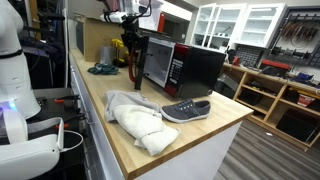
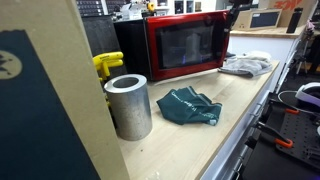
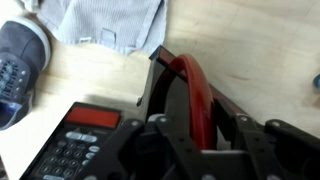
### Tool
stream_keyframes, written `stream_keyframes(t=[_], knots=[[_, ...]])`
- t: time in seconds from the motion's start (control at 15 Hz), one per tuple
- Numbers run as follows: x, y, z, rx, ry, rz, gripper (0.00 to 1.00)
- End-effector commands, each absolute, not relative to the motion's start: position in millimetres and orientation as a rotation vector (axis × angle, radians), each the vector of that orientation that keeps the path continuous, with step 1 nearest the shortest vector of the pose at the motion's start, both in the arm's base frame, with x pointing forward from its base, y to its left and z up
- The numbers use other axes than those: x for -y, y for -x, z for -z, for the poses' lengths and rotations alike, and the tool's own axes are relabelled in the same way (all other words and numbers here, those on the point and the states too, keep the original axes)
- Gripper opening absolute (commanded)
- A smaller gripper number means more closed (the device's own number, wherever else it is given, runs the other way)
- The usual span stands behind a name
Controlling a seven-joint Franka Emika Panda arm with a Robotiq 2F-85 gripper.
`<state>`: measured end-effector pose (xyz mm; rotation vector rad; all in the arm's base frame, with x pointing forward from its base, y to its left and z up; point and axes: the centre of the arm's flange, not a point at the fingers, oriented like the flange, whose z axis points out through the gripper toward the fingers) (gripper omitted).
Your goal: Open the microwave then push it backwards.
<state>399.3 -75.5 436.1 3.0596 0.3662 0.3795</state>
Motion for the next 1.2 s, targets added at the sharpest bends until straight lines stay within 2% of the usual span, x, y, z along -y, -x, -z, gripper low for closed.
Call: stream_keyframes(t=[0.0, 0.2, 0.27, 0.73, 1.13], knots=[[71.9, -365.0, -460.1, -0.584, -3.050, -0.246, 0.75], [72.1, -363.6, -495.3, -0.737, -2.971, -0.242, 0.98], [72.6, -365.3, -511.1, -0.785, -2.942, -0.265, 1.00], [89.4, -415.8, -602.3, -0.944, -2.830, -0.477, 1.00], [75.9, -482.0, -564.5, -0.701, -2.940, -0.432, 1.00]])
